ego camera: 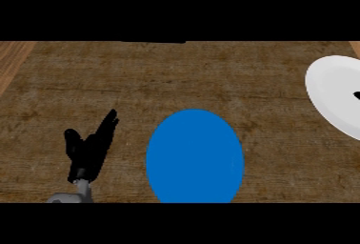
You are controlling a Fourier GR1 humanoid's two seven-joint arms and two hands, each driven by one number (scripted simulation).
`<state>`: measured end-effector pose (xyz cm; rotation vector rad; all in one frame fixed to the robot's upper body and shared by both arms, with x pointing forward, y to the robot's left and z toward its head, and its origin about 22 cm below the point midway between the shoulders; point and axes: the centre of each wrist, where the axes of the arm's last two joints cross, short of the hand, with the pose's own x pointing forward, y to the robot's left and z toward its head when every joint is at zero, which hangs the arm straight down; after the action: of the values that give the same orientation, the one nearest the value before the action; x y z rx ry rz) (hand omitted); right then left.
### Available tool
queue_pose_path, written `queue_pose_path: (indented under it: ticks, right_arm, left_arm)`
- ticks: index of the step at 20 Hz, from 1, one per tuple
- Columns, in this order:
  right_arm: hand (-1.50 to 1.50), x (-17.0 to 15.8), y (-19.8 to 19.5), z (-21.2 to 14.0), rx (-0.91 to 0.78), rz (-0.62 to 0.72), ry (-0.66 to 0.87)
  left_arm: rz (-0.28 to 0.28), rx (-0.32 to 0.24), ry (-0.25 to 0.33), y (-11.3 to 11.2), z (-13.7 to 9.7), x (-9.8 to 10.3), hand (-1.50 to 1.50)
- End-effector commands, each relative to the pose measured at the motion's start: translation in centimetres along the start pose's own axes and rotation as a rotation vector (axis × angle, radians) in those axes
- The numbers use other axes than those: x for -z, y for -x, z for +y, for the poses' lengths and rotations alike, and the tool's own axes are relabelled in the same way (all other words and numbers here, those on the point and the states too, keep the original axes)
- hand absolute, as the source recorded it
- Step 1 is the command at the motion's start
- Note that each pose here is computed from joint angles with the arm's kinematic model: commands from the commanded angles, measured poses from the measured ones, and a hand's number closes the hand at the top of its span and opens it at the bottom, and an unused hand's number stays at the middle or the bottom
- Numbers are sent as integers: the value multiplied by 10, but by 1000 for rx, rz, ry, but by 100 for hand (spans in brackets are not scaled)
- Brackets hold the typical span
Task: Pick the squash from the plate and place it in the plate
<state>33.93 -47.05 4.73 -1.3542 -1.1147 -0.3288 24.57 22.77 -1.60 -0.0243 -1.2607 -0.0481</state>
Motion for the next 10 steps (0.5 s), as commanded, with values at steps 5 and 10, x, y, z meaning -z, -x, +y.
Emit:
queue_pose_path:
  ticks: [5,10]
  right_arm:
    - [-150,15,13,-23,295,-39,135]
    - [-150,13,39,-29,430,-6,102]
  left_arm:
    - [44,-1,-22,14,18,-5,0]
    - [53,-15,-12,26,4,-9,0]
